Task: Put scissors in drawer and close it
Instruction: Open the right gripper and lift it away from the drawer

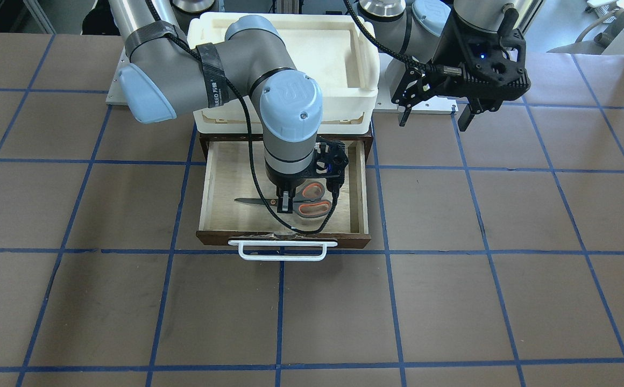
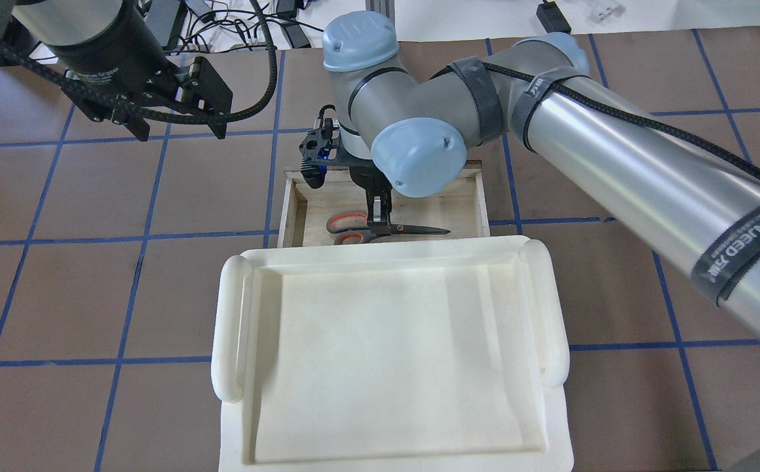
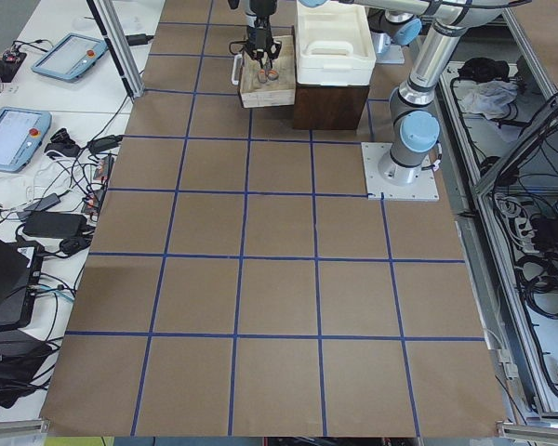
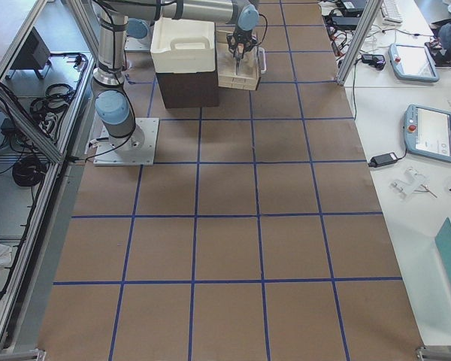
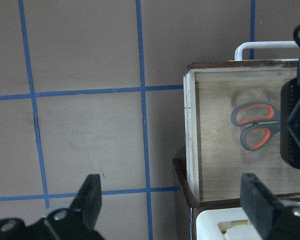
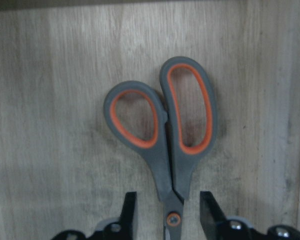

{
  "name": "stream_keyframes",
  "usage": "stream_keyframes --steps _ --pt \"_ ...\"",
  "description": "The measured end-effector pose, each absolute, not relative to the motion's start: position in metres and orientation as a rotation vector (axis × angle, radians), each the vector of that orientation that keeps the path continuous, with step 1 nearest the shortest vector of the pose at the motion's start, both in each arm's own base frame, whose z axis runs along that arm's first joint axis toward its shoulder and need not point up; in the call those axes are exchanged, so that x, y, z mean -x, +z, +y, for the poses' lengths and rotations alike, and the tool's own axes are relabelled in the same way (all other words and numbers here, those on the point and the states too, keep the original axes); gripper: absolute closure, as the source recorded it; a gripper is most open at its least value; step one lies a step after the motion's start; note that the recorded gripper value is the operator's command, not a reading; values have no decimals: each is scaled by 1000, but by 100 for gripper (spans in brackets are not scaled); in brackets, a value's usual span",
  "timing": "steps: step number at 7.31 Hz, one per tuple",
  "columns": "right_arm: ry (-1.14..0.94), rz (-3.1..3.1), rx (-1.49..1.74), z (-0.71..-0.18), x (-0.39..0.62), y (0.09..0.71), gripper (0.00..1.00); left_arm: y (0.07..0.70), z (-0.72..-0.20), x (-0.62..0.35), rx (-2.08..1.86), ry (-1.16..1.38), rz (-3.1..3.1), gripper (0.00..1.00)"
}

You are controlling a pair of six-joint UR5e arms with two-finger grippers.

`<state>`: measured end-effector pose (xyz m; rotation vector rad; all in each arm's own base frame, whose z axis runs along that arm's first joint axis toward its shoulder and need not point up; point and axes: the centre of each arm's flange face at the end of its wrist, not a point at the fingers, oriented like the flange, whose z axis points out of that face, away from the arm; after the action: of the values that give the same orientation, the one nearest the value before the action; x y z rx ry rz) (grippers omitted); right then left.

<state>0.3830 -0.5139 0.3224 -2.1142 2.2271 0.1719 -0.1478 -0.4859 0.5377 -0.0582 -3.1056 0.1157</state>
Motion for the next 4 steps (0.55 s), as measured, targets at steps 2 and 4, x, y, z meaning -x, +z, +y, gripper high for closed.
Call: stream_keyframes --steps 2,4 --pt "96 2358 2005 -510 -379 353 0 537 -485 148 58 115 -3106 0" --pt "-72 2670 1648 -516 -357 399 0 537 -485 148 65 116 -3103 0"
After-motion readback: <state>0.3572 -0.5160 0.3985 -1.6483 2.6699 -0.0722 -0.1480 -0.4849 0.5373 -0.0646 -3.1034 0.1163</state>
